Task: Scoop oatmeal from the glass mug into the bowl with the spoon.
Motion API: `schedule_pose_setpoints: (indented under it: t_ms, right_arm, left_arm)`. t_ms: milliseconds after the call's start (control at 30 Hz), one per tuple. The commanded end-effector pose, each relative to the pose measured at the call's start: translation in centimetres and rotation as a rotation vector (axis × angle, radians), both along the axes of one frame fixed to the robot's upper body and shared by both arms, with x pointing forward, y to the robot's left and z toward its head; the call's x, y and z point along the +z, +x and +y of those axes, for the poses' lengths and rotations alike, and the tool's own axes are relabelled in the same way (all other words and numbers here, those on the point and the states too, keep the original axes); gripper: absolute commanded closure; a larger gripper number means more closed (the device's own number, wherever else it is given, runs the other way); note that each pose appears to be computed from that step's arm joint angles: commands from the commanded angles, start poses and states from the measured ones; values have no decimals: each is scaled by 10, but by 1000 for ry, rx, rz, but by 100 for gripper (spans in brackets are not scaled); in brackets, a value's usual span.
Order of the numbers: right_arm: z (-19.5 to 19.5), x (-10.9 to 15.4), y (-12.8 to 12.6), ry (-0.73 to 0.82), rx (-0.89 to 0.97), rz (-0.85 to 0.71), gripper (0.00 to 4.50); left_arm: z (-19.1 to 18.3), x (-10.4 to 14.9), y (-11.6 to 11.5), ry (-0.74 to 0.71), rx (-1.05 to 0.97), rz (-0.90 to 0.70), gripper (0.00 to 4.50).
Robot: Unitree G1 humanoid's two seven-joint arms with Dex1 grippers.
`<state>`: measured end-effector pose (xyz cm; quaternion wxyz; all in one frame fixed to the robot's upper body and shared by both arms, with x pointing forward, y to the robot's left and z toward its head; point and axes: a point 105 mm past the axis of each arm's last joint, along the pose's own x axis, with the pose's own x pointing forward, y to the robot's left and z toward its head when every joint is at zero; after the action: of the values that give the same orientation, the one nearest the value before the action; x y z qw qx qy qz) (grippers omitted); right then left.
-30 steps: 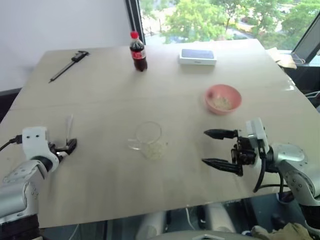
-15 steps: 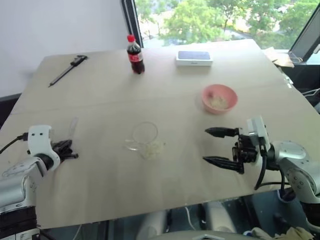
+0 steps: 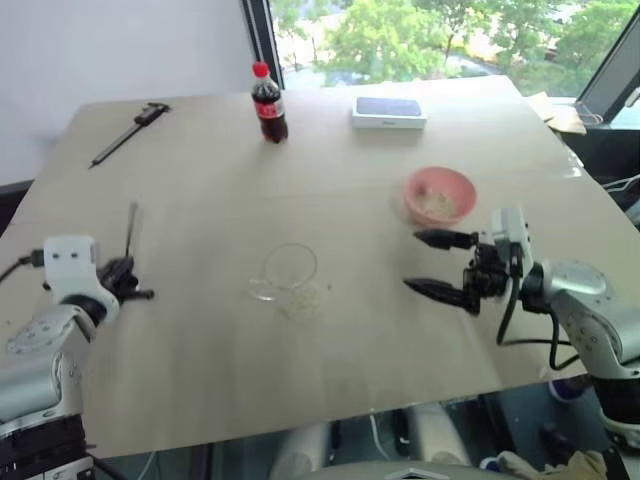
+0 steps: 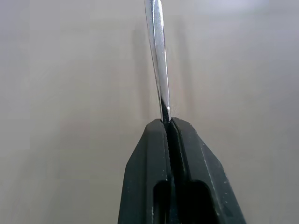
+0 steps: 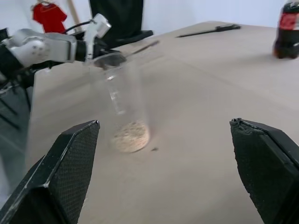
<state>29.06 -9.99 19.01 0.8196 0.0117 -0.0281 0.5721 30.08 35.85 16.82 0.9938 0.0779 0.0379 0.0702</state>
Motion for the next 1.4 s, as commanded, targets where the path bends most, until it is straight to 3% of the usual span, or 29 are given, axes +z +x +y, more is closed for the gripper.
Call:
schedule_pose_setpoints:
  t_ms: [33, 167, 400, 700, 1167, 1300, 1400]
  right_arm:
    - [5, 40, 17, 104, -72, -35, 0]
    - [30, 76, 29, 195, -77, 2, 0]
    - [69, 122, 41, 356, 20, 113, 0]
    - [97, 120, 55, 364, 82, 214, 0]
    - [124, 131, 46, 419, 222, 225, 0]
    - [123, 130, 45, 413, 232, 226, 109]
    - [121, 129, 47, 412, 218, 220, 258]
  left_arm:
    - [-40, 82, 5, 140, -163, -270, 447]
    - [-93, 116, 10, 185, -378, -367, 447]
    - [-163, 124, 12, 236, -702, -382, 447]
    - [-192, 116, 6, 300, -878, -356, 447]
    - [-203, 105, -3, 339, -981, -294, 447]
    - [-200, 104, -2, 343, -974, -289, 450]
    - [-199, 102, -2, 345, -971, -281, 450]
